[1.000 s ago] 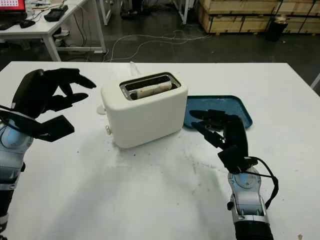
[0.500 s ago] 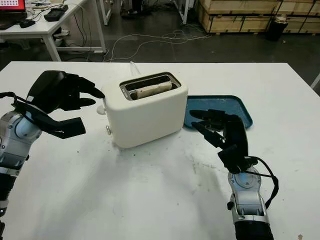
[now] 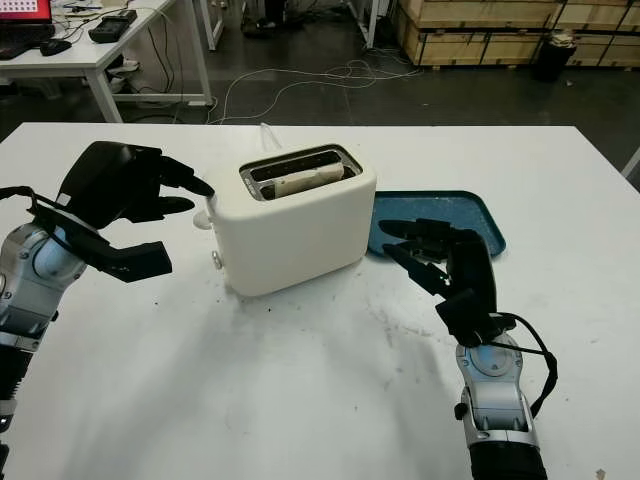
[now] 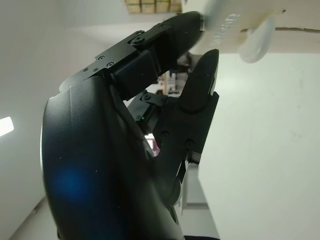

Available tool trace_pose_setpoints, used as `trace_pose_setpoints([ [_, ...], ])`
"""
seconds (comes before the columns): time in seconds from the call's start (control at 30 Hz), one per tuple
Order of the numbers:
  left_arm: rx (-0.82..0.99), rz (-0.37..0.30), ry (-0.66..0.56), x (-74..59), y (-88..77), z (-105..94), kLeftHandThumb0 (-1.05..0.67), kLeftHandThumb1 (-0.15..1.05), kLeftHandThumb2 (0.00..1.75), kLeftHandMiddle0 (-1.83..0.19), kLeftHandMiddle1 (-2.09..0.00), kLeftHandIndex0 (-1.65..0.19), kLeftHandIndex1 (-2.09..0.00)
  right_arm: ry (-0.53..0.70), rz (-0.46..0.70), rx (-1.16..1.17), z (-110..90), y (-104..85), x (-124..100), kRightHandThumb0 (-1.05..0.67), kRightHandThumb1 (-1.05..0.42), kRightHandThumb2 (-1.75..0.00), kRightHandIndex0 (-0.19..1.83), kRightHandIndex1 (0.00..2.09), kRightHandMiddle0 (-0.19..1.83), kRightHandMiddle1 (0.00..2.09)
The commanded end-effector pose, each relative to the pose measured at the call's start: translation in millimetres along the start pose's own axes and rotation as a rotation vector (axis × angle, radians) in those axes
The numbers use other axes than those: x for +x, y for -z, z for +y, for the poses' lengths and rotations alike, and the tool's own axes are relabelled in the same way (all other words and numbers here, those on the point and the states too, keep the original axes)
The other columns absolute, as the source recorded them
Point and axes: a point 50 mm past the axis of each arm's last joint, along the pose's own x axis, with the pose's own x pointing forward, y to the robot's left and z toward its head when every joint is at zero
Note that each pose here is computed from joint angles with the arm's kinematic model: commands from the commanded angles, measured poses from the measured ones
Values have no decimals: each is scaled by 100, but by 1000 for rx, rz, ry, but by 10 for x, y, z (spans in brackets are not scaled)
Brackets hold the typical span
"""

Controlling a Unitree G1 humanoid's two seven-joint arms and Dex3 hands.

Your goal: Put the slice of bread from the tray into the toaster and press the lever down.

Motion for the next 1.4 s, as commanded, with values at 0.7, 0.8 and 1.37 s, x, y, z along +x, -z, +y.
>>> trace_pose_setpoints([
  [0.7,76,21,111,-27,90,-62,-15,78,0,-78,-171,-125,-11,3,-4,-9,-29,-17,10,-40,-84,0,102,66,114,0],
  [0.8,81,-1,133,17,84,-118,-16,77,0,-79,-174,-127,-11,5,-7,-10,-28,-23,10,-40,-84,0,102,67,114,0],
  [1.37,86,-19,181,139,92,-186,-16,77,0,-83,-175,-129,-11,5,-13,-3,-34,-19,0,-39,-84,0,101,67,114,0],
])
